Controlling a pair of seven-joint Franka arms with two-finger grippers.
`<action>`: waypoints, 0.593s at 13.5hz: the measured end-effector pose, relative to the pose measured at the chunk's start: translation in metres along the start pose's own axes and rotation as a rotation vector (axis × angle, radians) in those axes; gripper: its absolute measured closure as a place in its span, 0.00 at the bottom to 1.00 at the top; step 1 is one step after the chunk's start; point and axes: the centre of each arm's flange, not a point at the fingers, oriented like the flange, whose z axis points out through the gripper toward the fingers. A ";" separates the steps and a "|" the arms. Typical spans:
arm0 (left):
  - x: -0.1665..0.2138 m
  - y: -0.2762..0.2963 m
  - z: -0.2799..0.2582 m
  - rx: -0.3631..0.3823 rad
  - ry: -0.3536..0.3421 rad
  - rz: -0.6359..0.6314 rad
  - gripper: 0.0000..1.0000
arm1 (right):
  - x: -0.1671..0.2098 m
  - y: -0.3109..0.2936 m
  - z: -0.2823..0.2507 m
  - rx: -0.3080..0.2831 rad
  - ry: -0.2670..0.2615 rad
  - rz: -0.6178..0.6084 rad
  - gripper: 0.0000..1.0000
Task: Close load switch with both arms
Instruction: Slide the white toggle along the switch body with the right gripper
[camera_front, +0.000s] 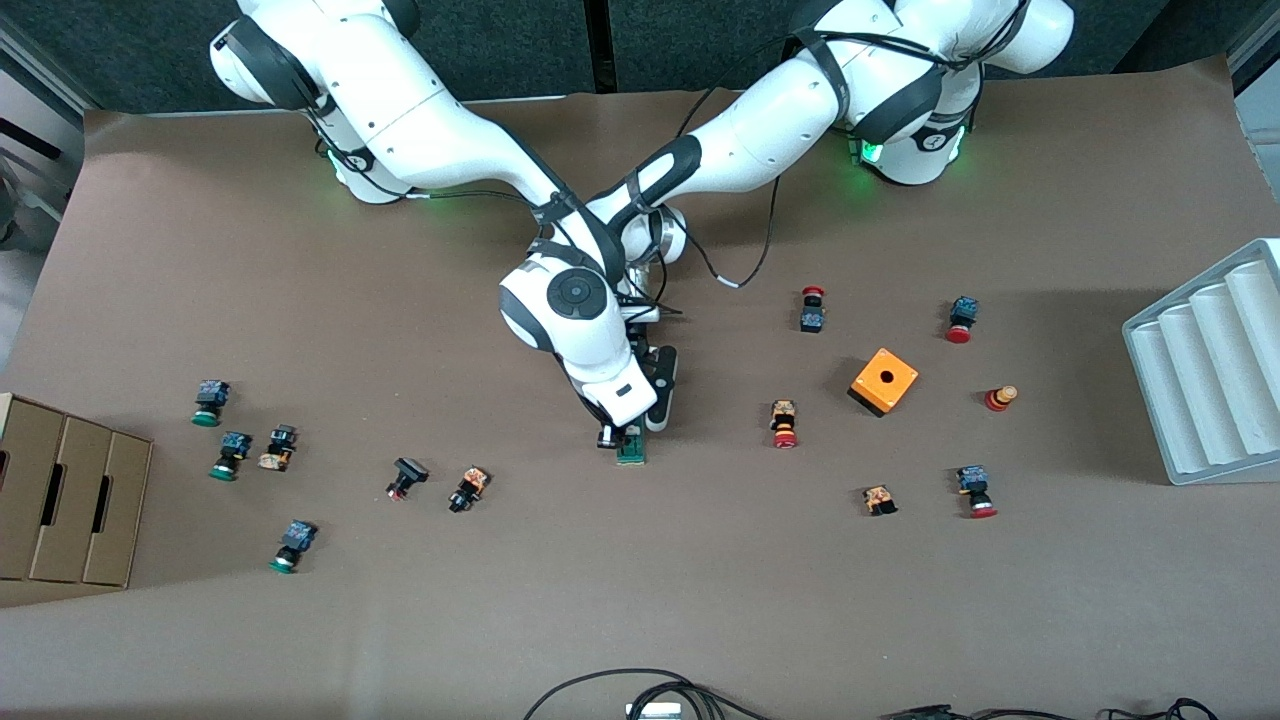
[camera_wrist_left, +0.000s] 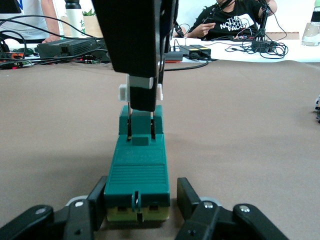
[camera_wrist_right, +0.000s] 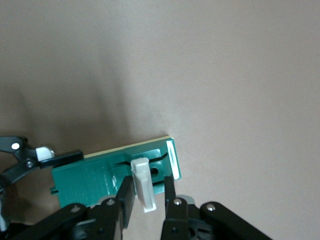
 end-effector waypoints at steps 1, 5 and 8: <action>0.000 0.000 0.000 0.000 0.000 0.000 0.37 | -0.001 0.002 -0.001 -0.002 0.001 0.003 0.69; 0.000 0.000 0.000 0.000 0.001 0.000 0.37 | -0.001 0.006 -0.003 -0.006 0.005 0.007 0.69; 0.000 0.000 0.000 0.000 0.001 0.000 0.37 | 0.001 0.008 -0.006 -0.012 0.011 0.008 0.69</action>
